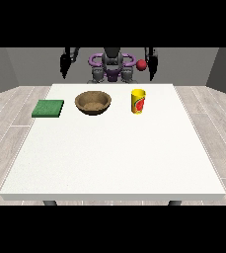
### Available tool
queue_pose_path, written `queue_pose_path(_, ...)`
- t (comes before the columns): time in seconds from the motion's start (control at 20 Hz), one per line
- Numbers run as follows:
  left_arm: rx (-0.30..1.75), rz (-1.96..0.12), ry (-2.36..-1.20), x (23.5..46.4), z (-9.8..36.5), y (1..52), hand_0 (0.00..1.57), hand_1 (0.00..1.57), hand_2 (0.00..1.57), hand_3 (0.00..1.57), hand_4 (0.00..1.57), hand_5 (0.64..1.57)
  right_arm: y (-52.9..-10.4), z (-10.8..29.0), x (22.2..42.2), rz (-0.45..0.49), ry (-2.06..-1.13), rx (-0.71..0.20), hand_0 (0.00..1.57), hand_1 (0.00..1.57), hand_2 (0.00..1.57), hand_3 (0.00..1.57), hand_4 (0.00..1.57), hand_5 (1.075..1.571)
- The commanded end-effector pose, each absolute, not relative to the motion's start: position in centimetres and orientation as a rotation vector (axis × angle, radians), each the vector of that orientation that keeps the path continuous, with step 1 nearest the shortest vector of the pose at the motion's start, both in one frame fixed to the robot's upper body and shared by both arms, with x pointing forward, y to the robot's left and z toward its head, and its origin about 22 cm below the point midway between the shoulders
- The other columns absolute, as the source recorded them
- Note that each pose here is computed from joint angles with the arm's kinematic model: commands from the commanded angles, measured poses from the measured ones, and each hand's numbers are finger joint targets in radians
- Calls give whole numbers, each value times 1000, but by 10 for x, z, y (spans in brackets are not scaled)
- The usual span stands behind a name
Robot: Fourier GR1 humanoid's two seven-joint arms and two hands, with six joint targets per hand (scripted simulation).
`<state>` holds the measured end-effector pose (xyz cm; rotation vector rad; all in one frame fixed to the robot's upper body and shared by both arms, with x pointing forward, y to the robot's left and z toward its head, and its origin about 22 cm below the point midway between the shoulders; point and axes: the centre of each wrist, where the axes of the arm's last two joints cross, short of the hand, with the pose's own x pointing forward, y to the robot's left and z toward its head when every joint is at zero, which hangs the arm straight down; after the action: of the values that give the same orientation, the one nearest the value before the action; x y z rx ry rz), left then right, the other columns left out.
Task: Pick the cup and pour the ball into the bowl, then pick the bowl and place it on the pad
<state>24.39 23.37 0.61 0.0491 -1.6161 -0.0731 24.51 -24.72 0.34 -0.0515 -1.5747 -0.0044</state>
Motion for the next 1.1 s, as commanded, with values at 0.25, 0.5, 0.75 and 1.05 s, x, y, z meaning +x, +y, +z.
queue_pose_path(0.25,84,-70,-1616,244,35,243,0,0,0,0,664,1566,-259,37,247,51,-1588,-86,0,0,0,0,875,1533)
queue_pose_path(0.5,-52,133,-1403,233,59,231,0,0,0,0,635,1564,-244,56,223,-101,-1393,28,0,0,0,0,860,1532)
queue_pose_path(0.75,-38,102,-1508,235,99,220,0,0,0,0,581,1560,-253,100,208,-53,-1469,15,0,0,0,0,789,1548)
queue_pose_path(1.05,-17,75,-1727,276,109,205,0,0,0,0,609,1555,-230,104,232,-48,-1692,48,0,0,0,0,716,1540)
